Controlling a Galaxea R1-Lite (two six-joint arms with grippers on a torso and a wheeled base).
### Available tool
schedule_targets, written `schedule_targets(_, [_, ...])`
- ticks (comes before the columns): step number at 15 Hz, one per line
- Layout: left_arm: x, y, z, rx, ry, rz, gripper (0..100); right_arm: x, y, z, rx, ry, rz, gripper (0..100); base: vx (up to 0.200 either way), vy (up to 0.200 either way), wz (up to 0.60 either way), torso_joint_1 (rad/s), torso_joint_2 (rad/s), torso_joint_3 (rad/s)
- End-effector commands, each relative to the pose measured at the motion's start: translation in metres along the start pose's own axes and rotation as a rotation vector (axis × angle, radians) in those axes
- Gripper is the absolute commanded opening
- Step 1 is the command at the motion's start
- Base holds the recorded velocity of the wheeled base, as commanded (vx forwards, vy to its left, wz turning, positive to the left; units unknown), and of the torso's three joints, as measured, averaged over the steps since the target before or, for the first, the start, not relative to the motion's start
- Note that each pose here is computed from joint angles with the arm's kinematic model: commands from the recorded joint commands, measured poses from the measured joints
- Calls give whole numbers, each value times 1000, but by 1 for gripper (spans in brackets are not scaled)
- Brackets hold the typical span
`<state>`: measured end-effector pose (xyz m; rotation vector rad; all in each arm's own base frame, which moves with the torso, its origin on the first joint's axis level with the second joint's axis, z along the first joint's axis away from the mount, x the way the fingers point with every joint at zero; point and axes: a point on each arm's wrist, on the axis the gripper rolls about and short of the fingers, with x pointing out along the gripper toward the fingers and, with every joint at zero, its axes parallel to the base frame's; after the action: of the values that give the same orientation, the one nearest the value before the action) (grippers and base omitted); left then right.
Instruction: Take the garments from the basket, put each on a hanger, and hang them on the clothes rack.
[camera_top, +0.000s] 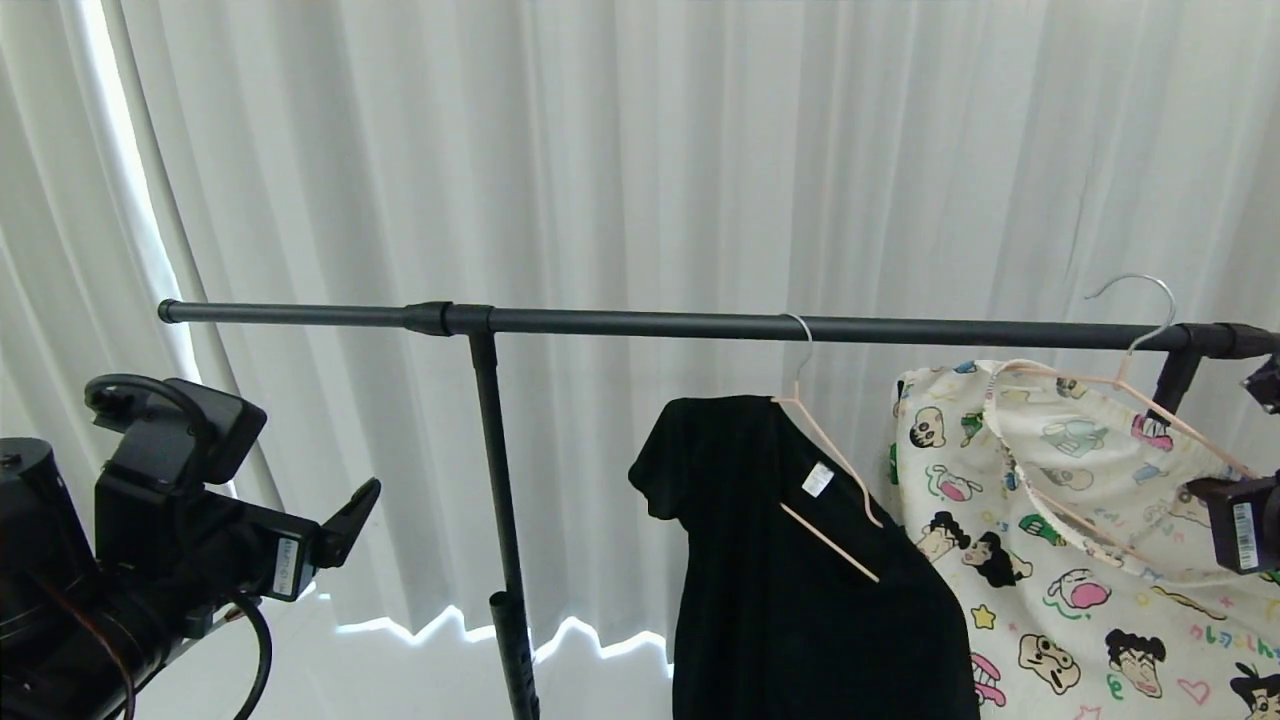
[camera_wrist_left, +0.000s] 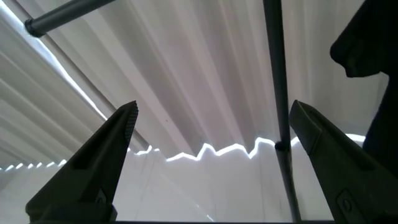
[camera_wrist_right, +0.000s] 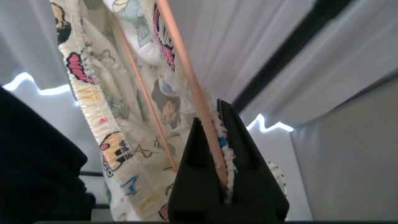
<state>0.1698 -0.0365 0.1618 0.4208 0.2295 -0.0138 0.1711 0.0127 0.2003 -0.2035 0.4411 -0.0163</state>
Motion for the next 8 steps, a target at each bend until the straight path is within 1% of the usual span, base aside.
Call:
schedule_targets(1, [1, 0, 0, 1, 3, -1, 100, 8, 2, -1, -6, 24, 7, 0, 0, 0, 0, 0, 0, 0])
schedule_targets(4, [-1, -3, 2, 4, -12, -21, 100, 14, 3, -1, -8, 39, 11, 0, 0, 0, 0, 0, 0, 0])
schedule_targets(5, [-2, -6, 4, 8, -23, -36, 100, 20, 4, -1, -11, 56, 13, 0, 0, 0, 0, 0, 0, 0])
schedule_targets(8, [-3, -11, 7, 13, -39, -62, 100, 37, 5, 10, -14, 66, 15, 0, 0, 0, 0, 0, 0, 0])
